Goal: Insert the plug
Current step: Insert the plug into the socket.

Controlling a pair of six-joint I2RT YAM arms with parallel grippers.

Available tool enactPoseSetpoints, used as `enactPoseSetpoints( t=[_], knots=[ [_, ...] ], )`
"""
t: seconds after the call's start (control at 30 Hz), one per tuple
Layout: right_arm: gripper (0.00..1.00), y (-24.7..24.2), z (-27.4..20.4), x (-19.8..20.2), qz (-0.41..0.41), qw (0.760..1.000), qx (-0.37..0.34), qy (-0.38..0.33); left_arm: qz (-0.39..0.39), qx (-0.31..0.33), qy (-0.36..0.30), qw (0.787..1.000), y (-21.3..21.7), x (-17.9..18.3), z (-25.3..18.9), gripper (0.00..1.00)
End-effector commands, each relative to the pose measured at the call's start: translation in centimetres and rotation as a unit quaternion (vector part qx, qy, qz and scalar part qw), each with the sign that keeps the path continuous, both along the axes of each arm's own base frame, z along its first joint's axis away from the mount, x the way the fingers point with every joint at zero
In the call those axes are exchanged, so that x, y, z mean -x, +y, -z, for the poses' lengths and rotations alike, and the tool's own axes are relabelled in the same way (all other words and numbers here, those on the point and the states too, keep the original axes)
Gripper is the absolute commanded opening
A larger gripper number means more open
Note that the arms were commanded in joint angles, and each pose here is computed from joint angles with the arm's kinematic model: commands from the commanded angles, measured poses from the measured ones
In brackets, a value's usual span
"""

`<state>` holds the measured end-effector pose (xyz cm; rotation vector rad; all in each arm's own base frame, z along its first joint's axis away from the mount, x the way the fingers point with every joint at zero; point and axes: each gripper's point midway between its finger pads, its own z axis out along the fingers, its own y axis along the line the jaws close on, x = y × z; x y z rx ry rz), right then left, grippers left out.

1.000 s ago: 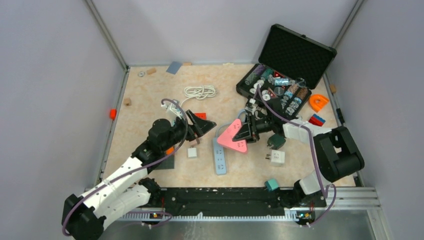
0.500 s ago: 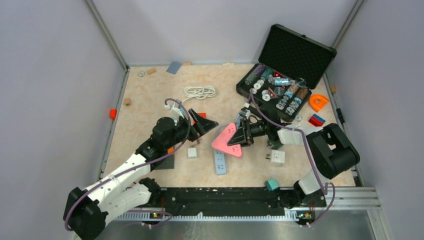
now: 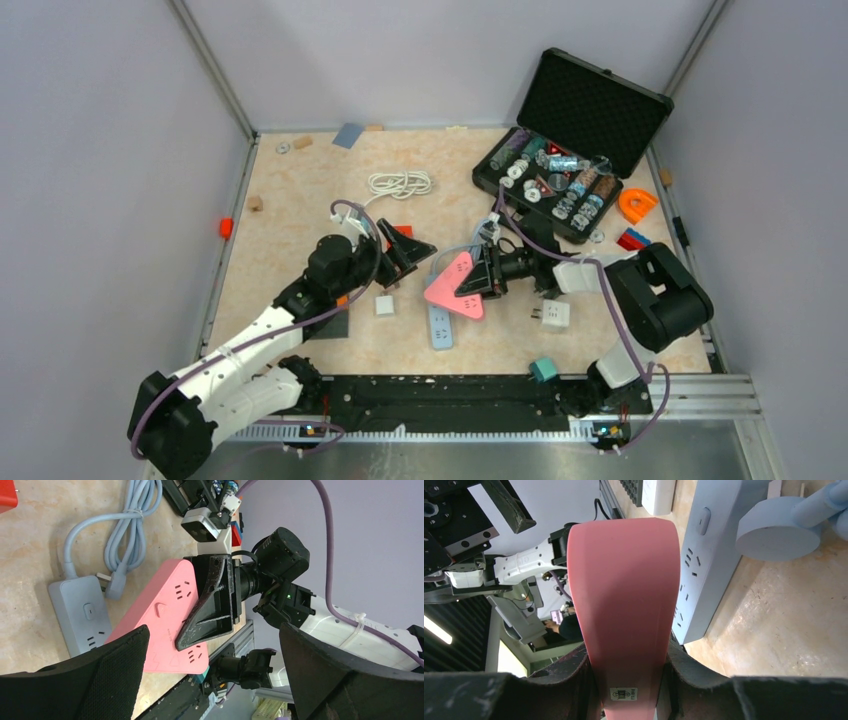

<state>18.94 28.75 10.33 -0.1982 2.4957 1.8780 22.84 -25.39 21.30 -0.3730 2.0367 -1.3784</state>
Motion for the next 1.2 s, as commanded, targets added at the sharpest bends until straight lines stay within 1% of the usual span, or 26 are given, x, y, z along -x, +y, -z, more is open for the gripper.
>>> enactPoseSetpoints(
  t=[0.0, 0.47, 0.7, 0.93, 1.17],
  knots=[
    [0.00, 0.4, 0.1, 0.0, -0.013, 0.999, -0.009, -0.030, -0.004, 0.006, 0.002, 1.000, 0.1, -0.1, 0.2, 0.99],
    [0.00, 0.3, 1.2, 0.5, -0.017, 1.000, -0.013, -0.012, 0.001, 0.021, 0.008, 1.000, -0.2, 0.1, 0.7, 0.99],
    [0.00, 0.2, 1.7, 0.2, -0.015, 1.000, -0.006, -0.022, 0.011, 0.024, 0.010, 1.000, -0.5, 0.3, 0.7, 0.99],
    [0.00, 0.4, 0.8, -0.1, -0.016, 0.999, -0.013, -0.040, 0.010, 0.021, 0.012, 1.000, -0.4, 0.3, 0.8, 0.99],
    [0.00, 0.5, 1.0, -0.2, -0.020, 0.999, -0.018, -0.036, 0.014, 0.020, 0.015, 1.000, -0.5, 0.4, 1.0, 0.99]
  ],
)
